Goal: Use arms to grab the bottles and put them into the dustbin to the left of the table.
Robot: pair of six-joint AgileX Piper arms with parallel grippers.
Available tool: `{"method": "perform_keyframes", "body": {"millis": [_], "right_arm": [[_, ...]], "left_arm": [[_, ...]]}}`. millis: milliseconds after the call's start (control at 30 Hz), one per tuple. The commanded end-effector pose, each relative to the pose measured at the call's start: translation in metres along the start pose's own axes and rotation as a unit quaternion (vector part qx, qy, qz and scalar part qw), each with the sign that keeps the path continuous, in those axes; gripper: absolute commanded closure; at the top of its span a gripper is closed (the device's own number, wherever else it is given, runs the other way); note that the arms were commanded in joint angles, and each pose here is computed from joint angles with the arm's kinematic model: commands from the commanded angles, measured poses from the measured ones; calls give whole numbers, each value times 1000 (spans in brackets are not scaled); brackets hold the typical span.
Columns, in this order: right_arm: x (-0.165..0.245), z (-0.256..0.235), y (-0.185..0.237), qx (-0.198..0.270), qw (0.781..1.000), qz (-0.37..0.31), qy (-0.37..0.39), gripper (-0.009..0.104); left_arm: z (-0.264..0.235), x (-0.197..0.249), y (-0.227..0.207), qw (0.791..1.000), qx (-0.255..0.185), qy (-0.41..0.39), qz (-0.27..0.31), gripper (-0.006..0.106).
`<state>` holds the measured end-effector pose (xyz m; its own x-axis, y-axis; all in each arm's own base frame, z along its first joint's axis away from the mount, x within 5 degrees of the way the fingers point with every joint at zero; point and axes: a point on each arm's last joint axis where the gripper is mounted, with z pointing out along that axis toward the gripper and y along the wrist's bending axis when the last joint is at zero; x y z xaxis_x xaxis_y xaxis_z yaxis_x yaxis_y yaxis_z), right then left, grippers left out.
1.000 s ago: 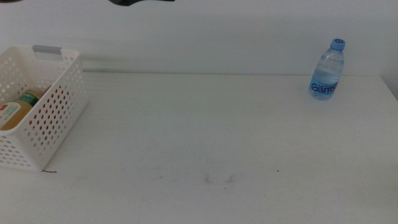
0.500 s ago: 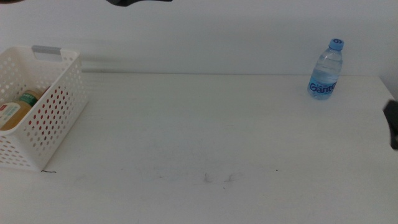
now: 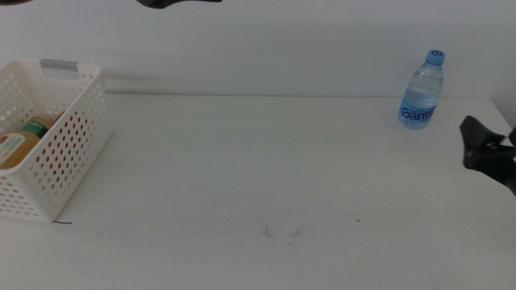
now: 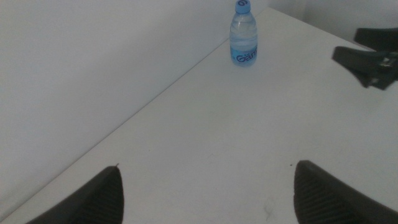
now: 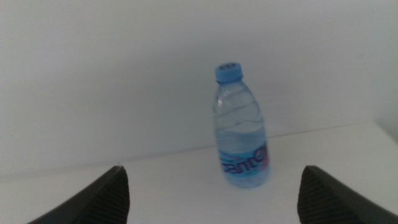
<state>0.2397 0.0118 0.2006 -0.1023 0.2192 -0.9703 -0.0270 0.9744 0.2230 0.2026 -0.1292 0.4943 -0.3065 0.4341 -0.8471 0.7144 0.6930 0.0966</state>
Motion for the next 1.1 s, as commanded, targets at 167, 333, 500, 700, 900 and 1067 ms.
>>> {"method": "perform_keyframes", "body": {"millis": [167, 333, 500, 700, 900, 1067], "right_arm": [[11, 72, -8, 22, 994, -106, 15, 5], [31, 122, -17, 46, 994, -101, 25, 5], [55, 169, -24, 46, 989, -135, 28, 5], [73, 216, -31, 59, 990, -126, 12, 5], [85, 259, -36, 70, 988, -134, 30, 5], [91, 279, -37, 68, 986, -150, 32, 15]], "left_arm": [[-2, -1, -1, 1000, -3, -7, 2, 7], [-2, -1, -1, 1000, -3, -7, 2, 7], [-2, -1, -1, 1000, -3, -7, 2, 7], [-2, -1, -1, 1000, -3, -7, 1, 7], [-2, -1, -1, 1000, -3, -7, 1, 7], [-2, -1, -1, 1000, -3, -7, 1, 7]]}}
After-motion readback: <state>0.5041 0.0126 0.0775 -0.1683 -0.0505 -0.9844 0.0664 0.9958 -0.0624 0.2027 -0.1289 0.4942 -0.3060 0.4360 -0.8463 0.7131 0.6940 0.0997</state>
